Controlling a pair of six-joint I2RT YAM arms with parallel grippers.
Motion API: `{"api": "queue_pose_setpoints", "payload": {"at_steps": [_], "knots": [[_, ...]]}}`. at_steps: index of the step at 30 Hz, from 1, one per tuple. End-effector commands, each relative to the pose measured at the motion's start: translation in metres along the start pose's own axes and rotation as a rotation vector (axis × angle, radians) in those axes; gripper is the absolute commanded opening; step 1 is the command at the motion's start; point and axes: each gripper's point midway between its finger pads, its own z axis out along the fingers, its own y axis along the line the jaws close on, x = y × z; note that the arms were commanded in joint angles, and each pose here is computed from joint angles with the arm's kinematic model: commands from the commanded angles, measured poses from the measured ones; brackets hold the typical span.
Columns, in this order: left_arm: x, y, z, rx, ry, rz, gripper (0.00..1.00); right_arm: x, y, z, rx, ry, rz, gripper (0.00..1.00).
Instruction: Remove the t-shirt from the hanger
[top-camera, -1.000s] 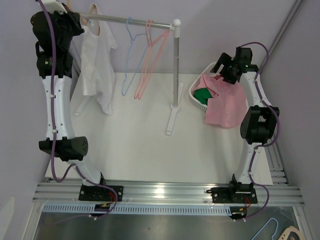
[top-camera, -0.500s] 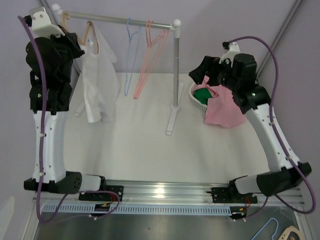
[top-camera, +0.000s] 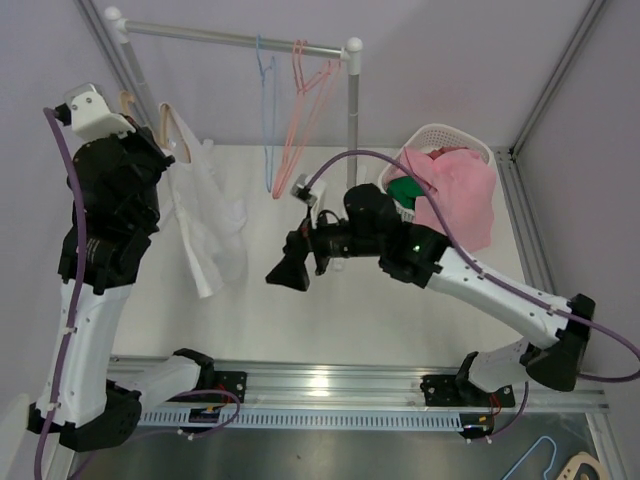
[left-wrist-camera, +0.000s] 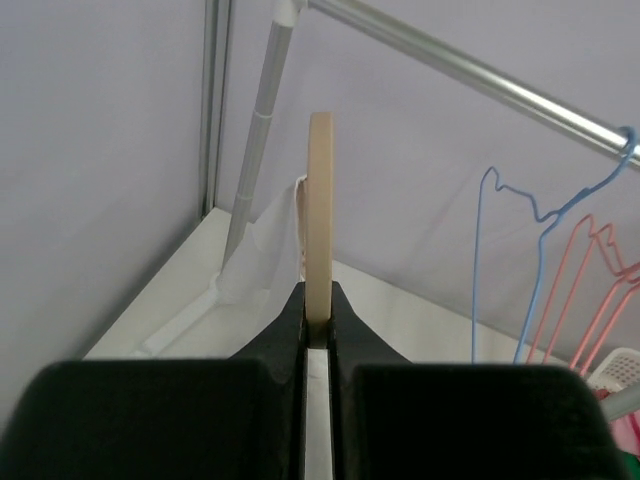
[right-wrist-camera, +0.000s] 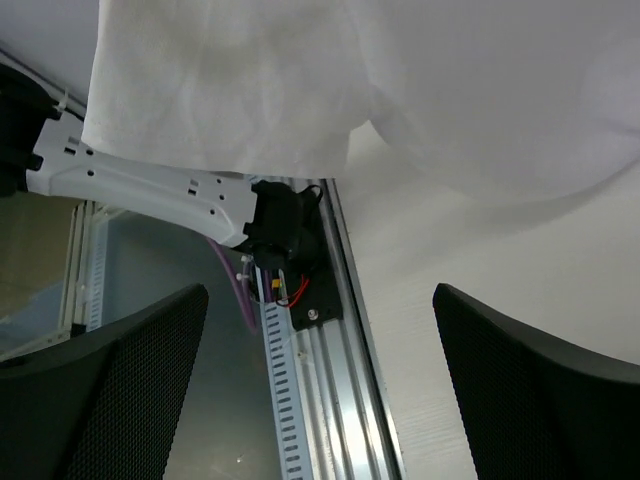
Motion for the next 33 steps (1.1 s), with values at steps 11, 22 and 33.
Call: {"api": "queue_pose_setpoints", "payload": {"at_steps": [11,22,33], "knots": [[0.021,0.009,-0.011,-0.030,0.007,-0.055,0.01,-0.043,0.057,0.103,-0.211,-0.057,-0.138,1.00],[0.018,0.004,-0.001,-0.022,-0.030,-0.019,0.01,-0.015,0.081,0.119,-0.238,0.036,-0.048,0.99],[0.004,0.000,-0.003,-0.003,-0.065,-0.044,0.01,0.025,0.083,0.135,-0.147,0.092,-0.051,0.98]]}}
